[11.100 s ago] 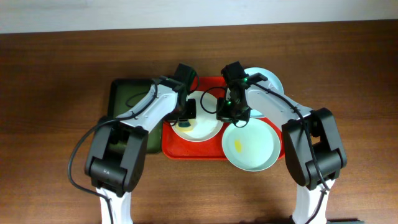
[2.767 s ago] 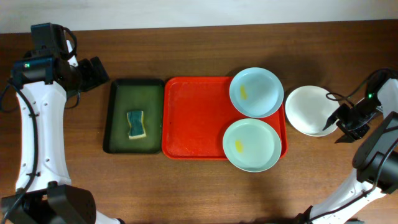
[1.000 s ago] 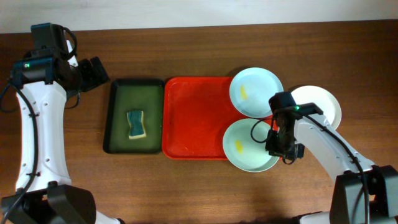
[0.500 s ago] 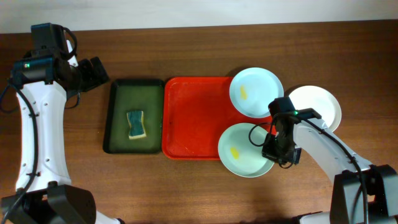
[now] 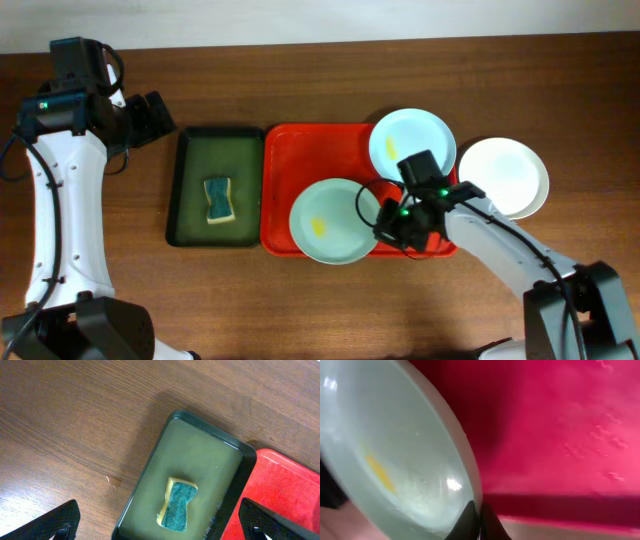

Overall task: Clean dirty plates on tray and stack at the side
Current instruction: 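Grasp the green plate rim with the right gripper and drag it left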

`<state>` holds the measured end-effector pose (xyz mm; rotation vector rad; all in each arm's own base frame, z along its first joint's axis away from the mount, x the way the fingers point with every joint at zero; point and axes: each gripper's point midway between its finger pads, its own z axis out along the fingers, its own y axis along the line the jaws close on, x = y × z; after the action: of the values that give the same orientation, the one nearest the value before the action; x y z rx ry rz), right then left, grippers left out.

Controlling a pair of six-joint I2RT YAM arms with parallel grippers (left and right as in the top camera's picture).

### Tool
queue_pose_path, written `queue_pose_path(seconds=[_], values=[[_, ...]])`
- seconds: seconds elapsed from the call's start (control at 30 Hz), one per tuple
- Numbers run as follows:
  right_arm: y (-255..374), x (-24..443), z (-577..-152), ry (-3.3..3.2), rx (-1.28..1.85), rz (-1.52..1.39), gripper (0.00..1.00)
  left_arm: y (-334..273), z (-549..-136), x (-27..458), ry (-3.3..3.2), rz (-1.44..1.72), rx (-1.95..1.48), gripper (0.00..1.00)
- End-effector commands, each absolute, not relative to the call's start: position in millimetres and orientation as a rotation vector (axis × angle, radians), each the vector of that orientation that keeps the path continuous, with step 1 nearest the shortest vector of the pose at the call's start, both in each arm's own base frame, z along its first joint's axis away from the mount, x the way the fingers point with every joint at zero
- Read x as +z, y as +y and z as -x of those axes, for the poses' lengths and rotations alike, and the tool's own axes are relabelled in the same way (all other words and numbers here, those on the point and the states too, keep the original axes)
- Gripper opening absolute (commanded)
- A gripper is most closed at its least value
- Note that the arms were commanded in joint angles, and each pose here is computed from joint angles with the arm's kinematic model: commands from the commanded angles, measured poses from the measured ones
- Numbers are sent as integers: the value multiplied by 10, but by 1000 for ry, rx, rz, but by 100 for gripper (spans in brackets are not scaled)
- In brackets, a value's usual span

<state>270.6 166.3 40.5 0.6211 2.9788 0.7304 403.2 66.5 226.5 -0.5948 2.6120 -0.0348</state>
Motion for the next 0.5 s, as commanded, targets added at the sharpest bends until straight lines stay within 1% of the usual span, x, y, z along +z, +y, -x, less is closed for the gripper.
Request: queue_pose_path(seconds=[0.0, 0.13, 0.23, 0.47], values=[[1802, 433, -2818, 2889, 697, -771, 4, 647, -4054, 2288, 2603, 601, -49, 99], [1815, 470, -3022, 2784, 667, -773, 4, 647, -4054, 2288, 2603, 601, -49, 99], [1759, 463, -3068, 2721, 648, -983, 4, 647, -4054, 2288, 2603, 601, -49, 99], [1752, 337, -3046, 2742, 617, -1026, 4, 647, -4054, 2288, 2603, 601, -49, 99]])
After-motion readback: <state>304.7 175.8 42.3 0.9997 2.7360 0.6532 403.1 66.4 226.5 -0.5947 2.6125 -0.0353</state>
